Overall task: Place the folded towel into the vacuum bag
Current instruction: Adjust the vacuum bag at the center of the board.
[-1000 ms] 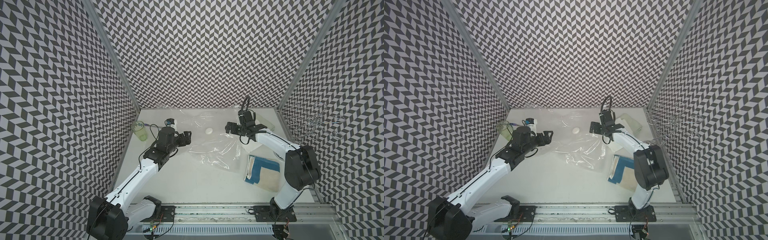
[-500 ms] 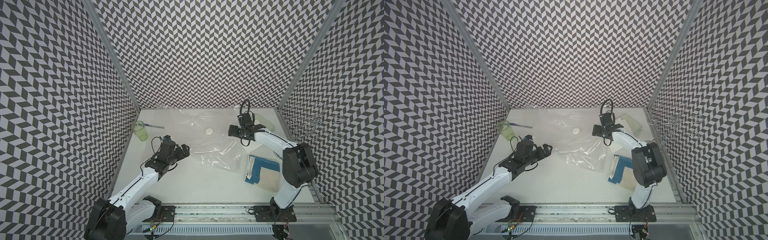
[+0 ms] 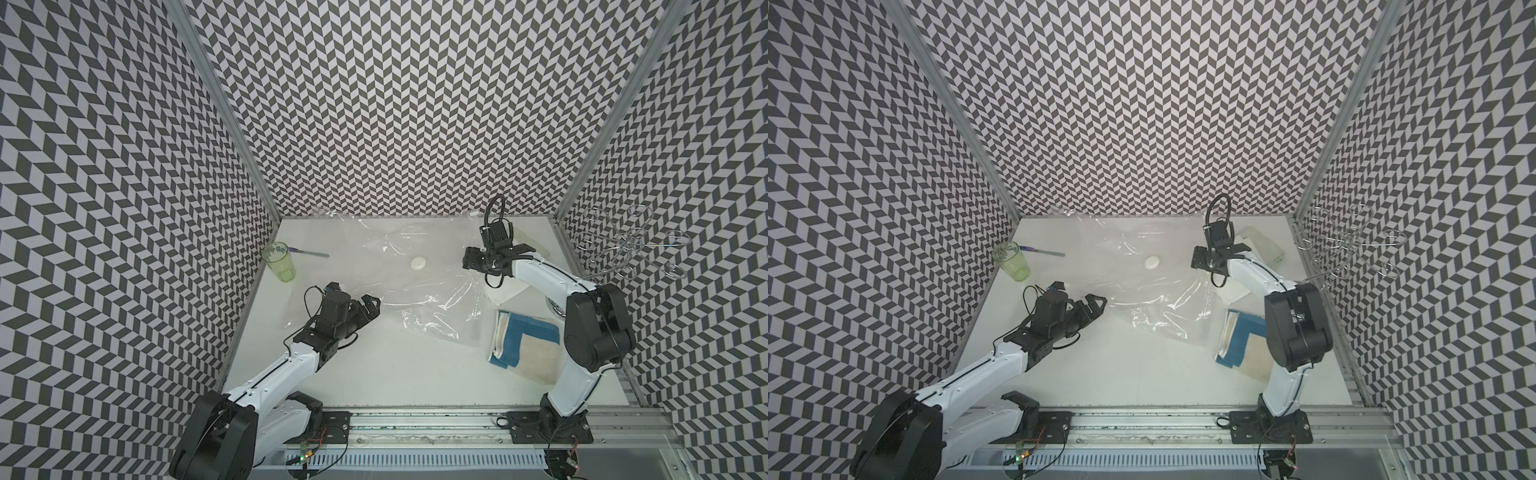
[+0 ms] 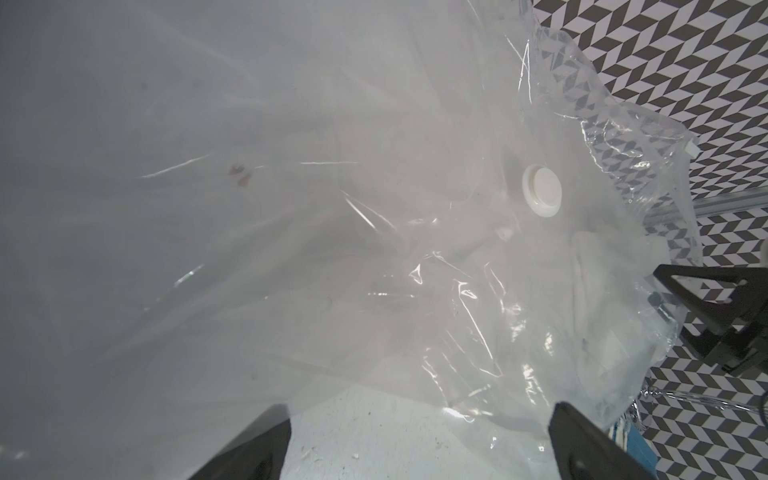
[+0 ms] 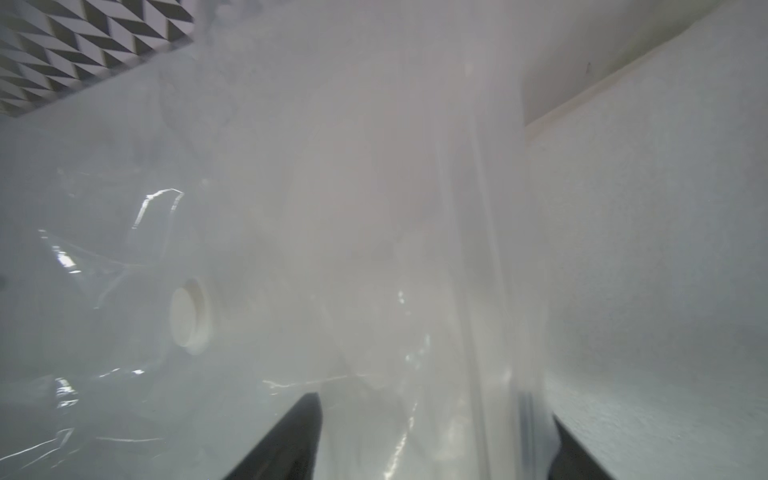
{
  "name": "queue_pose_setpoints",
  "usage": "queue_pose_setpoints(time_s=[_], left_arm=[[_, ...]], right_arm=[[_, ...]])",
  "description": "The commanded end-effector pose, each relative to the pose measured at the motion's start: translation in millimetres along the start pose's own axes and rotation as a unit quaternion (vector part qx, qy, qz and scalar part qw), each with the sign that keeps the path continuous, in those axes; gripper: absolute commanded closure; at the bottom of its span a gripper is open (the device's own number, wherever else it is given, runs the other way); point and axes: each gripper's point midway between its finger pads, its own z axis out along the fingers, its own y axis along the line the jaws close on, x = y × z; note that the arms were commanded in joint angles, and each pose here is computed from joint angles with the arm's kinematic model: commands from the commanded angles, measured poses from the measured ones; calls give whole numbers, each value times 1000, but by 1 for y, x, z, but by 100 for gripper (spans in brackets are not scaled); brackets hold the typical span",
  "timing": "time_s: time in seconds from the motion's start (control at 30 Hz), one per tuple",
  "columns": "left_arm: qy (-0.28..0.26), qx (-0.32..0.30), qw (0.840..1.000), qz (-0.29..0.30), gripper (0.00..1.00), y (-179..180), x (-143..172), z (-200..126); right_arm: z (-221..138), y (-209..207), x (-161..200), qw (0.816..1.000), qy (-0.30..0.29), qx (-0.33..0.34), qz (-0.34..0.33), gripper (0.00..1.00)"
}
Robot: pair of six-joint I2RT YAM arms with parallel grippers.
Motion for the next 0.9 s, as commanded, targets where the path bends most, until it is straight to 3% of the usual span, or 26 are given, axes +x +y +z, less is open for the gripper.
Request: queue_pose_setpoints(time_s=[0.0, 0.13, 0.23, 0.37, 0.47, 0.57, 0.73, 0.87], left_arm=[[-22, 34, 999, 10, 0, -15, -13, 8], [-28, 51, 998, 32, 1, -30, -24, 20], [-19, 61, 997, 39, 2, -40, -27, 35], [-10, 81, 996, 44, 3, -54, -31, 52], [-28, 80, 994, 62, 3, -65, -49, 61], [-40, 74, 993, 78, 3, -74, -72, 73], [-36, 56, 993, 101, 3, -81, -102, 82], [-14, 29, 993, 112, 3, -73, -104, 68]], right_arm=[[-13, -1, -2, 1000, -22, -8, 12, 62], [-44, -9, 8, 999, -32, -18, 17, 83], [-74, 4, 9, 997, -38, -67, 10, 93], [-117, 29, 7, 989, -51, -139, 17, 93], [-129, 34, 33, 980, -34, -179, 74, 94], [-114, 46, 82, 969, 18, -212, 125, 93], [-90, 97, 152, 960, 112, -224, 123, 87], [-90, 121, 167, 959, 103, -229, 133, 82]])
